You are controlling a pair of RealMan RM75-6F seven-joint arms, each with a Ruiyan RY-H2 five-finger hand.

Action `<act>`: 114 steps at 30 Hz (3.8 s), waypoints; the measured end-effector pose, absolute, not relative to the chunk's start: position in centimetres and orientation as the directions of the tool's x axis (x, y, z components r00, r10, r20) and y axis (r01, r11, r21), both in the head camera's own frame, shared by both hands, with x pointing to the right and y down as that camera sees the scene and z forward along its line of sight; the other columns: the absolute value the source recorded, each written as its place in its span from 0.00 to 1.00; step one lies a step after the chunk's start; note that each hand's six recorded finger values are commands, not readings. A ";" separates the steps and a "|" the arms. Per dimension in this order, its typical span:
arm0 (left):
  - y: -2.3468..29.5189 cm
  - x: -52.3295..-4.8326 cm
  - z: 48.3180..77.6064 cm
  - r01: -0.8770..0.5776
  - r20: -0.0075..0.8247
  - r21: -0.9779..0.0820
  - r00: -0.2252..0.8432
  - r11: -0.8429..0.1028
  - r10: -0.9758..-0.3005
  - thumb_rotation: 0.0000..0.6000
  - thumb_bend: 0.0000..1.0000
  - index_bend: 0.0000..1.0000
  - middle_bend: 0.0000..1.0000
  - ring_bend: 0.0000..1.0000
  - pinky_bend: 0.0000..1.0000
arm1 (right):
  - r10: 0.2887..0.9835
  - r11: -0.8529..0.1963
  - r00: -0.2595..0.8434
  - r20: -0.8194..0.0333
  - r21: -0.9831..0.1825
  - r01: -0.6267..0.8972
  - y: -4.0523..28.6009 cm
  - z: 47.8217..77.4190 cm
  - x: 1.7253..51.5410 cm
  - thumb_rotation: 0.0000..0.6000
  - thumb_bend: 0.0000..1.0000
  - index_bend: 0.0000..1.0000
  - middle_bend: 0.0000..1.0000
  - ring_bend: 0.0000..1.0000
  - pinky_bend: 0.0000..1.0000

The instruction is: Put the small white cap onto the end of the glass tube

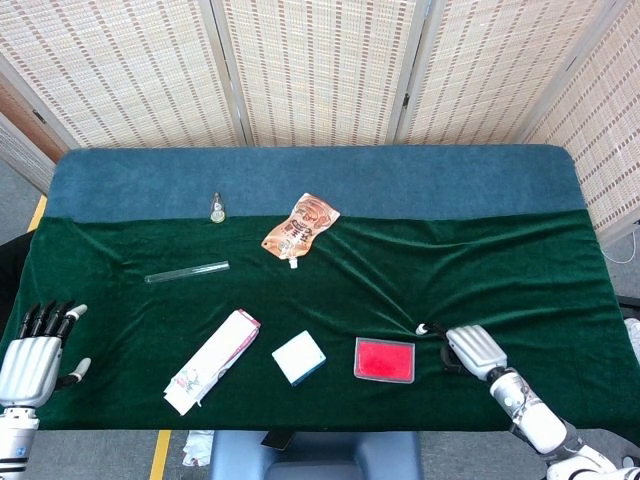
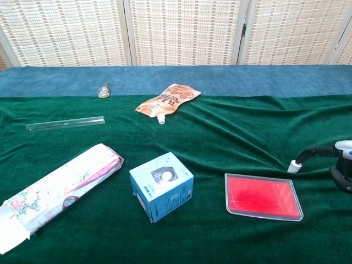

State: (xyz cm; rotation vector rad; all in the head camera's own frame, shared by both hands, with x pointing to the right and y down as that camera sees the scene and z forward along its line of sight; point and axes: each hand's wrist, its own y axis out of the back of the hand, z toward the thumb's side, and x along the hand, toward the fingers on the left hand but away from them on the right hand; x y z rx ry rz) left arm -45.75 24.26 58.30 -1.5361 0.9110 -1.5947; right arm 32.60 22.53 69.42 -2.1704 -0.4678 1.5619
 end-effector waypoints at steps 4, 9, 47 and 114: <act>24.3 -45.8 58.3 0.027 0.479 -0.877 -0.019 -0.479 -0.878 1.00 0.30 0.20 0.14 0.08 0.00 | 0.506 -0.850 0.315 -0.803 -0.526 0.027 22.8 69.3 32.5 0.72 0.87 0.19 0.90 1.00 1.00; 24.3 -45.8 58.2 0.025 0.477 -0.878 -0.019 -0.478 -0.878 1.00 0.30 0.19 0.14 0.08 0.00 | 0.511 -0.847 0.321 -0.798 -0.531 0.027 22.9 69.2 32.3 0.73 0.87 0.19 0.90 1.00 1.00; 24.4 -45.5 57.8 0.029 0.471 -0.881 -0.013 -0.472 -0.882 1.00 0.30 0.18 0.14 0.08 0.00 | 0.652 -0.701 0.318 -0.688 -0.707 -0.092 17.8 68.6 32.6 0.79 0.32 0.37 0.94 1.00 1.00; 24.2 -45.9 58.7 0.009 0.492 -0.871 -0.011 -0.492 -0.871 1.00 0.30 0.18 0.14 0.07 0.00 | 0.624 -0.693 0.348 -0.700 -0.701 -0.167 17.1 71.8 29.1 1.00 0.48 0.63 0.97 1.00 1.00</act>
